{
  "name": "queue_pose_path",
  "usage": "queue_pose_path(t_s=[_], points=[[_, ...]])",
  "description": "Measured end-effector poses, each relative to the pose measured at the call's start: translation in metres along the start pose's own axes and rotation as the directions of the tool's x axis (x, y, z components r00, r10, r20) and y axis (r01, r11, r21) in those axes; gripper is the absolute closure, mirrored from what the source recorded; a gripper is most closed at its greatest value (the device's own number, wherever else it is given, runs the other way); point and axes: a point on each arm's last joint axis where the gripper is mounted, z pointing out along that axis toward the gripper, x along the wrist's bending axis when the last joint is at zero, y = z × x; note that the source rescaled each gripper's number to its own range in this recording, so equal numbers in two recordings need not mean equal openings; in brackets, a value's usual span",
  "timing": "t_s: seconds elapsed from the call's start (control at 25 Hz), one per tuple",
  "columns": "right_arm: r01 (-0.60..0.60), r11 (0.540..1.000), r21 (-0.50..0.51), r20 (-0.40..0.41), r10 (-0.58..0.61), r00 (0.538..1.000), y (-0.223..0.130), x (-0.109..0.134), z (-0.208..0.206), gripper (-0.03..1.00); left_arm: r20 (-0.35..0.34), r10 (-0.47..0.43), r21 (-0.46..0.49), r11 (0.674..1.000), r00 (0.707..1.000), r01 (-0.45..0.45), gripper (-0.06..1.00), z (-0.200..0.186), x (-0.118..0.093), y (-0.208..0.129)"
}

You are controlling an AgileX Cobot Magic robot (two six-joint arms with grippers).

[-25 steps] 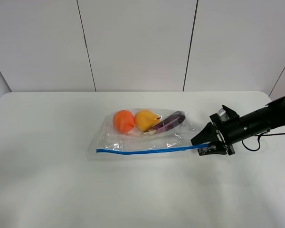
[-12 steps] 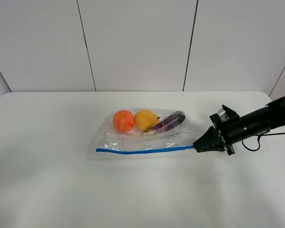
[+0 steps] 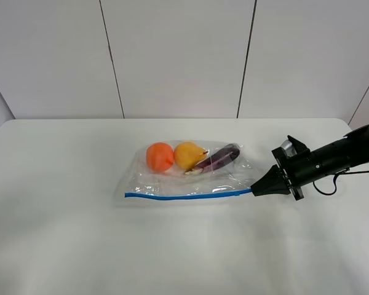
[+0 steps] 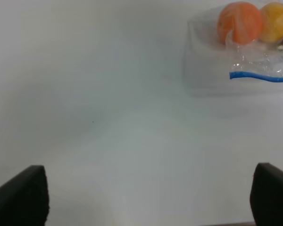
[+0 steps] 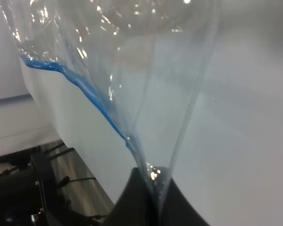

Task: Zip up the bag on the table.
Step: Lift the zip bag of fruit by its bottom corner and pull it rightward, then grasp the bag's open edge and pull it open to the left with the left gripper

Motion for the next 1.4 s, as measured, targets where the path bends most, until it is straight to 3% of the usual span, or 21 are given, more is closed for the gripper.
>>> queue_pose_path(t_s=[0.44, 0.72, 0.96, 1.4], points=[[-0.03, 0.996, -0.08, -0.056, 0.025, 0.998, 0.007, 0.012, -0.003, 0.97, 0.0, 0.0, 0.0, 1.0, 1.0, 0.0, -0.06, 0.0, 0.0, 0.0], [0.052, 0.993, -0.11, -0.074, -0.06, 0.995, 0.006, 0.065, -0.003, 0.97, 0.0, 0.0, 0.0, 1.0, 1.0, 0.0, -0.06, 0.0, 0.0, 0.0], [0.08, 0.994, -0.076, -0.123, -0.089, 0.988, 0.004, 0.091, 0.023, 0.97, 0.0, 0.0, 0.0, 1.0, 1.0, 0.0, -0.06, 0.0, 0.0, 0.0], [0.072, 0.994, -0.077, -0.137, -0.082, 0.987, 0.004, 0.095, 0.027, 0.97, 0.0, 0.0, 0.0, 1.0, 1.0, 0.0, -0.06, 0.0, 0.0, 0.0]])
